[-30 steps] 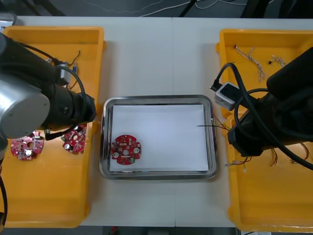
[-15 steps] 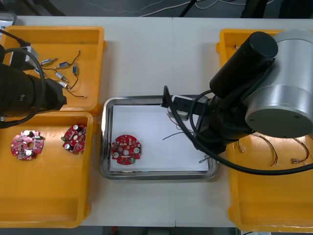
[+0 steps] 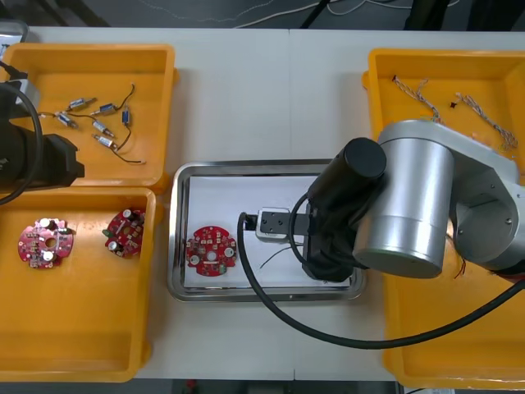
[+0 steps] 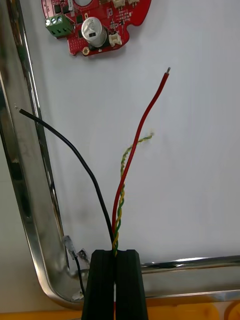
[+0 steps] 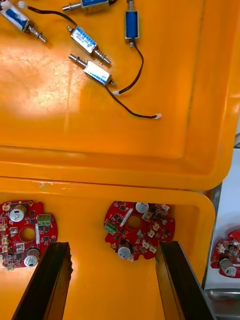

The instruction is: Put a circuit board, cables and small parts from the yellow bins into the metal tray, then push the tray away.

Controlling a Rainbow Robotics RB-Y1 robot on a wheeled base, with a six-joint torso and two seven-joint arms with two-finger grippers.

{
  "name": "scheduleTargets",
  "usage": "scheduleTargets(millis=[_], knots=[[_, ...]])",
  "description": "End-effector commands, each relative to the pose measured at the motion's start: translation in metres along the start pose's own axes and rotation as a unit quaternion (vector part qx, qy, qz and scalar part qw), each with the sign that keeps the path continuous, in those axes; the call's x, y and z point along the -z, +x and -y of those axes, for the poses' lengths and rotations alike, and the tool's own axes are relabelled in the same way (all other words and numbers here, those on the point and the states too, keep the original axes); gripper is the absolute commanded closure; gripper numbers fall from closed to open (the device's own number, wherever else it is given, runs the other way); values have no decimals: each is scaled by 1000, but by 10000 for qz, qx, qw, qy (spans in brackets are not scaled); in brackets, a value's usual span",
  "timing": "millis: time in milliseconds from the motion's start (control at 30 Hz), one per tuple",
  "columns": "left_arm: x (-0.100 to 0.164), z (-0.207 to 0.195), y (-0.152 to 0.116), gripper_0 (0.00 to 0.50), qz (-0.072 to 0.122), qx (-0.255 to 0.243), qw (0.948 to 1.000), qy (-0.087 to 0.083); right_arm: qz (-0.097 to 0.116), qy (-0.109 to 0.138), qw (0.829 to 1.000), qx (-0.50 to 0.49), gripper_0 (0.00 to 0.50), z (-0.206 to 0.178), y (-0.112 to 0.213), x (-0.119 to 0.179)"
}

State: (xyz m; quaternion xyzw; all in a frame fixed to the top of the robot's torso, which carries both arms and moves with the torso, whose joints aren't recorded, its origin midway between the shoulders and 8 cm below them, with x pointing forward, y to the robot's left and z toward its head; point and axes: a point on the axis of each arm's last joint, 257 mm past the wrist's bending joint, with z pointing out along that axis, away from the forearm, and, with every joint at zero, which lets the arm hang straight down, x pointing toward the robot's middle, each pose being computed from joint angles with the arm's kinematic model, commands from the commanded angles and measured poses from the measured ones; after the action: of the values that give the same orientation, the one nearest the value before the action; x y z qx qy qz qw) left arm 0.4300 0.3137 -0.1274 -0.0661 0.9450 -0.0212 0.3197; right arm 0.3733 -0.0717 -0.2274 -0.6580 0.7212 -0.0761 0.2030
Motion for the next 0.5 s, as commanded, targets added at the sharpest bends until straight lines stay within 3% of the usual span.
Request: scheduleTargets(millis=[33,267,500], knots=[[0,-32,-1,0,-138,-732,9969,-245,46,119,9991,406,500,5,-4,-6],[-9,-32,-16,0,-278,-749,9966,-208,70,101,9987,496,500,5,4,-20],[-16,-31,-32,0,-329,-652,9969,-276,-121,155,9980,593,500,2,25,-35]])
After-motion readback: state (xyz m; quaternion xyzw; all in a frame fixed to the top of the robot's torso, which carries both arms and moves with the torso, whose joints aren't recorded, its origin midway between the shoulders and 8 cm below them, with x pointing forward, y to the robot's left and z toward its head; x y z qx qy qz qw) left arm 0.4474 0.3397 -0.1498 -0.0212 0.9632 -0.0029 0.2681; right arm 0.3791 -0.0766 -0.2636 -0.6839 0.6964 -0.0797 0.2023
